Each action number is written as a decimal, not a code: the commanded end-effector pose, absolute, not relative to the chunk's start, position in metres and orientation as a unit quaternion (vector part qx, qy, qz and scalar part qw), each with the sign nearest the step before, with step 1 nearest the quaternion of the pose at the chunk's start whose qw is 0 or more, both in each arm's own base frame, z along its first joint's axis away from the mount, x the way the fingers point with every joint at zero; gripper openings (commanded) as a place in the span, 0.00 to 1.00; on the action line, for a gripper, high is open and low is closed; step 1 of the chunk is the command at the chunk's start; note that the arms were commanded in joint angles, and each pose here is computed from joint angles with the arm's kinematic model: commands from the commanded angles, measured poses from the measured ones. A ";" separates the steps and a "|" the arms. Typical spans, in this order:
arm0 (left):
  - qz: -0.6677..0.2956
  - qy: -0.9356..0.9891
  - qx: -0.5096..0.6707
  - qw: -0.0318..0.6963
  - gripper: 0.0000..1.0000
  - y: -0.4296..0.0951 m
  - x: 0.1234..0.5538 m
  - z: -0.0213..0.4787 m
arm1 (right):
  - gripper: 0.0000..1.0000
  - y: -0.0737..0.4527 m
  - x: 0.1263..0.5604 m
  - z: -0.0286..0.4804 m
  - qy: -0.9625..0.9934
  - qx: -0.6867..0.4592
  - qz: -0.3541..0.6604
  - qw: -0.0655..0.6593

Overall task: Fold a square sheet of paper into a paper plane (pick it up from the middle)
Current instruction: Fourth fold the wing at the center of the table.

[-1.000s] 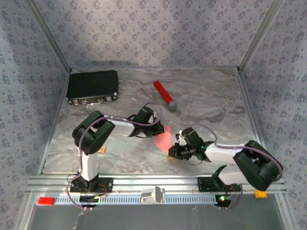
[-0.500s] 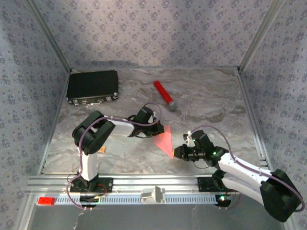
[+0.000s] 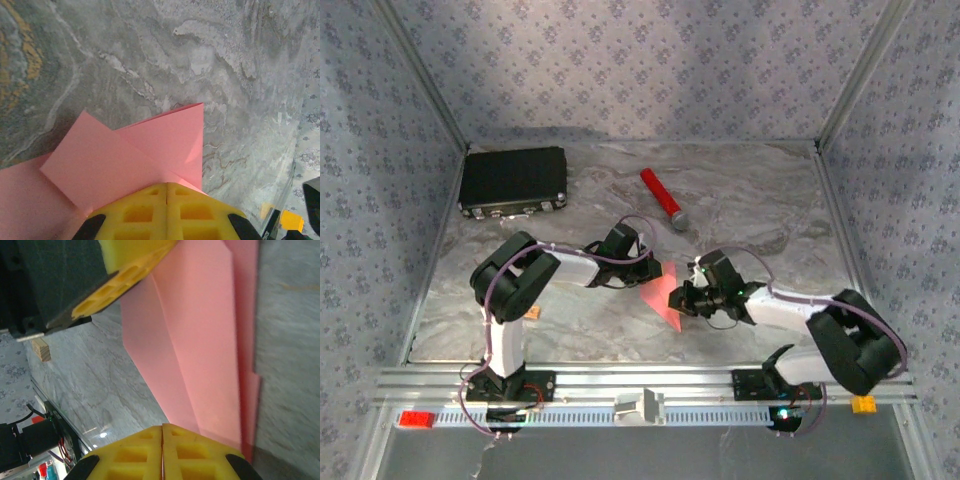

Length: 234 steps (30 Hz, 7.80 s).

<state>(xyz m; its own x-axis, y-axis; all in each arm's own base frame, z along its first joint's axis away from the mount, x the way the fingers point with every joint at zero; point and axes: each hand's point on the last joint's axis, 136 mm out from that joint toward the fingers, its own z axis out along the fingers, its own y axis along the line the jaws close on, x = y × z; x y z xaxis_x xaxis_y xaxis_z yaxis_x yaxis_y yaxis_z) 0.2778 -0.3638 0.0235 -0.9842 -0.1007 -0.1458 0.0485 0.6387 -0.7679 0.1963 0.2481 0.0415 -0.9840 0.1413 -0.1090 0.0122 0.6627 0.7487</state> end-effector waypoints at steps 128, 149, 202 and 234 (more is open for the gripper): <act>-0.417 0.899 0.037 0.130 0.01 -0.361 0.286 0.080 | 0.01 0.206 0.175 0.004 0.927 0.067 0.367 0.048; -0.380 0.922 0.029 0.068 0.00 -0.372 0.266 0.010 | 0.10 0.205 0.173 0.035 0.918 0.073 0.385 0.068; -0.401 0.913 0.013 0.067 0.00 -0.372 0.265 0.019 | 0.36 0.206 0.144 0.034 0.904 0.128 0.406 0.031; -0.416 0.906 0.005 0.074 0.00 -0.374 0.268 0.029 | 0.27 0.210 0.159 0.037 0.903 0.111 0.412 0.057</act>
